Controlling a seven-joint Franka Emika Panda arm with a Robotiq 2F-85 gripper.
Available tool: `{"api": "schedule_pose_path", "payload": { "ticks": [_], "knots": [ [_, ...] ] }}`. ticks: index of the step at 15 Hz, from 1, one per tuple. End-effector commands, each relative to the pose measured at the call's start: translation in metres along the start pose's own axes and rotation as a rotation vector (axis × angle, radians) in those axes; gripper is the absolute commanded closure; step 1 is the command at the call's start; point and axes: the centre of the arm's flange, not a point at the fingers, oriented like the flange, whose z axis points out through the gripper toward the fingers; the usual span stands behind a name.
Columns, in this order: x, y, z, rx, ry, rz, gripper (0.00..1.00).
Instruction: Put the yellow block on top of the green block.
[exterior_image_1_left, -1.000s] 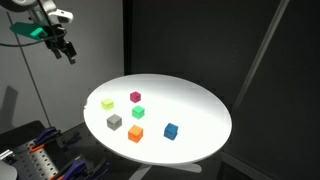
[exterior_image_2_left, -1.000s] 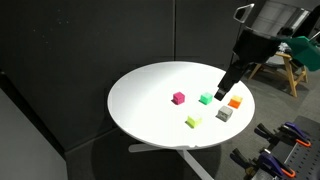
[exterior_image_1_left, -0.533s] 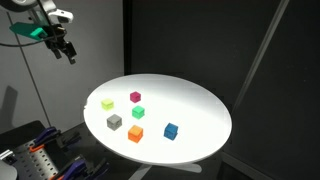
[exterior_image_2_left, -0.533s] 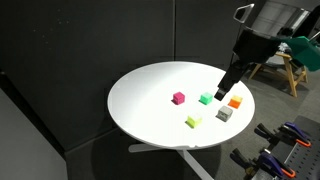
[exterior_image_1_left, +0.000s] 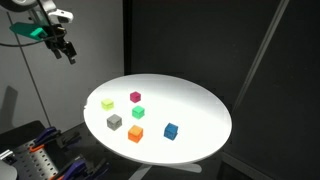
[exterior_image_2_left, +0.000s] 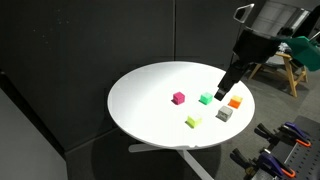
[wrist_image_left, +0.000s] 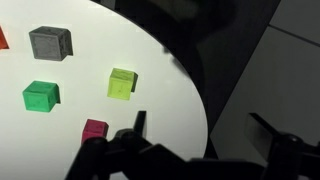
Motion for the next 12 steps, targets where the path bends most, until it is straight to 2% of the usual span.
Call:
{"api": "schedule_pose_path", "payload": {
  "ticks": [1,8,12],
  "knots": [
    [0.003,-0.003,-0.001,0.005,0.010,-0.001,0.00],
    [0.030,0.005,-0.024,0.047,0.077,0.045,0.00],
    [0.048,0.024,-0.036,0.066,0.045,0.105,0.00]
  ]
}}
